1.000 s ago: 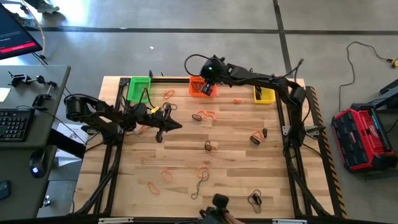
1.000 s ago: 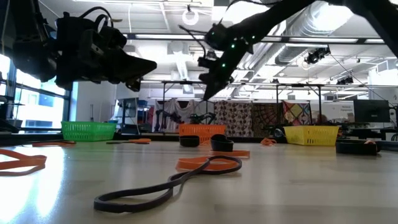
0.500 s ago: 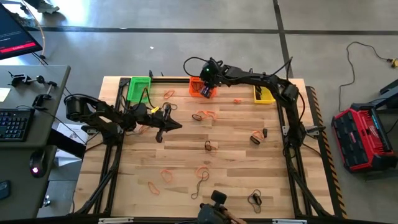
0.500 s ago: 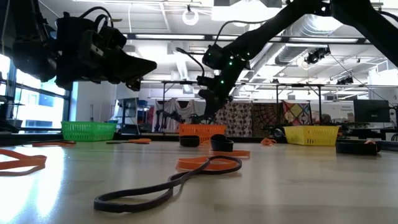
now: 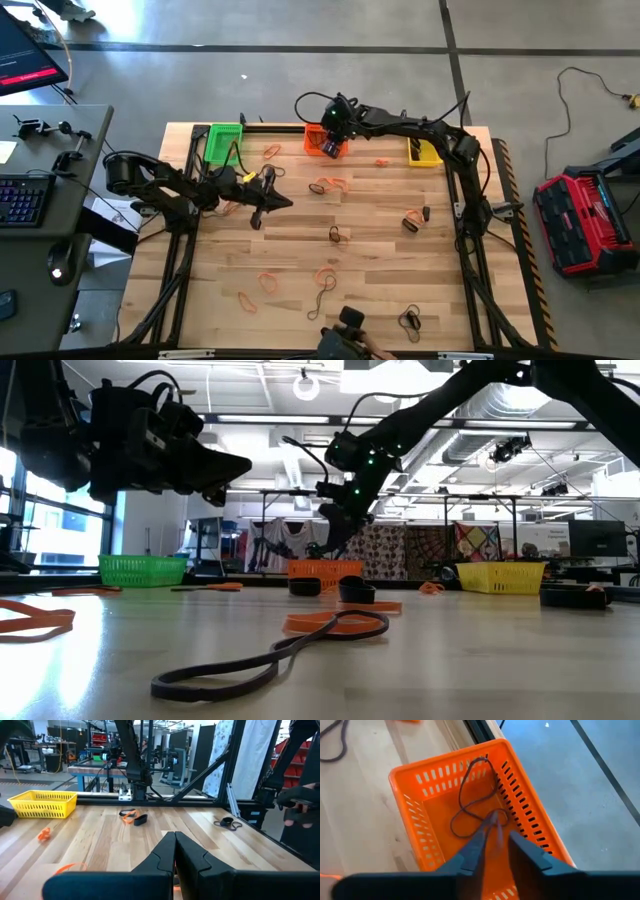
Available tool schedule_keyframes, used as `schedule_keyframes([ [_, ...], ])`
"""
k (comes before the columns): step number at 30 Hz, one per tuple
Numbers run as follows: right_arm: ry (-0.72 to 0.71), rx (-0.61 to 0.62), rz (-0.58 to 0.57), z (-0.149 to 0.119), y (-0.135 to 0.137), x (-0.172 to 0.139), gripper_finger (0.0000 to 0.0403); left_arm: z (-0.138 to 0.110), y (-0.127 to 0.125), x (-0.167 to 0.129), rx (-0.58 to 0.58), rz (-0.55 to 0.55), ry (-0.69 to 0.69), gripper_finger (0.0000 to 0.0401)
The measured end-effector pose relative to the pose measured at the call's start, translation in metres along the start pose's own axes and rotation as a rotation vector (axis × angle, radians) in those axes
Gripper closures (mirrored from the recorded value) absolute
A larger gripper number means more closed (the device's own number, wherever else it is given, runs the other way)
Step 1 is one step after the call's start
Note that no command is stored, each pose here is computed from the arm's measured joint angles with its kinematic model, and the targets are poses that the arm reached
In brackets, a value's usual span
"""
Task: Sort rubber bands into baskets
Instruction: Put the top right blue rubber band into the orange bin, then put the bottom left orange rubber band into the green bin
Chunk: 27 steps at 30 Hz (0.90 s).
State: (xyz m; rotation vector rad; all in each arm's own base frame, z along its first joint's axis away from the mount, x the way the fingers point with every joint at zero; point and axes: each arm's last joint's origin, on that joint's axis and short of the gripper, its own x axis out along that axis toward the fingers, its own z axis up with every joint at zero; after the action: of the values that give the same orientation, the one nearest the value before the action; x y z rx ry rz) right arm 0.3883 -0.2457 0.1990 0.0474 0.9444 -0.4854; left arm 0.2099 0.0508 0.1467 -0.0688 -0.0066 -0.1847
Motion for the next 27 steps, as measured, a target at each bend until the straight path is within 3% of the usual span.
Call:
schedule_keyframes([
  [4, -0.014, 0.035, -0.004, 0.002, 0.002, 0.0, 0.028, -0.002, 0.0, 0.0, -0.009, 0.002, 0.016, 0.0401],
  [8, -0.015, 0.045, 0.006, 0.003, 0.009, -0.002, 0.0271, -0.002, 0.0, 0.0, -0.012, 0.002, 0.022, 0.0401],
  [11, -0.034, 0.036, 0.002, 0.008, 0.013, -0.011, 0.0303, -0.002, 0.0, 0.0, -0.012, 0.002, 0.022, 0.0401],
  [16, -0.089, -0.018, 0.009, 0.017, 0.022, -0.026, 0.0392, -0.003, 0.0, 0.0, -0.013, 0.004, 0.024, 0.0401],
  [22, -0.187, -0.011, 0.018, 0.026, 0.034, -0.028, 0.0399, -0.003, 0.001, 0.0, -0.001, 0.005, 0.026, 0.0401],
  [27, -0.267, 0.004, 0.038, 0.012, 0.052, -0.021, 0.0401, -0.003, 0.001, 0.0, 0.0, 0.005, 0.027, 0.0401],
])
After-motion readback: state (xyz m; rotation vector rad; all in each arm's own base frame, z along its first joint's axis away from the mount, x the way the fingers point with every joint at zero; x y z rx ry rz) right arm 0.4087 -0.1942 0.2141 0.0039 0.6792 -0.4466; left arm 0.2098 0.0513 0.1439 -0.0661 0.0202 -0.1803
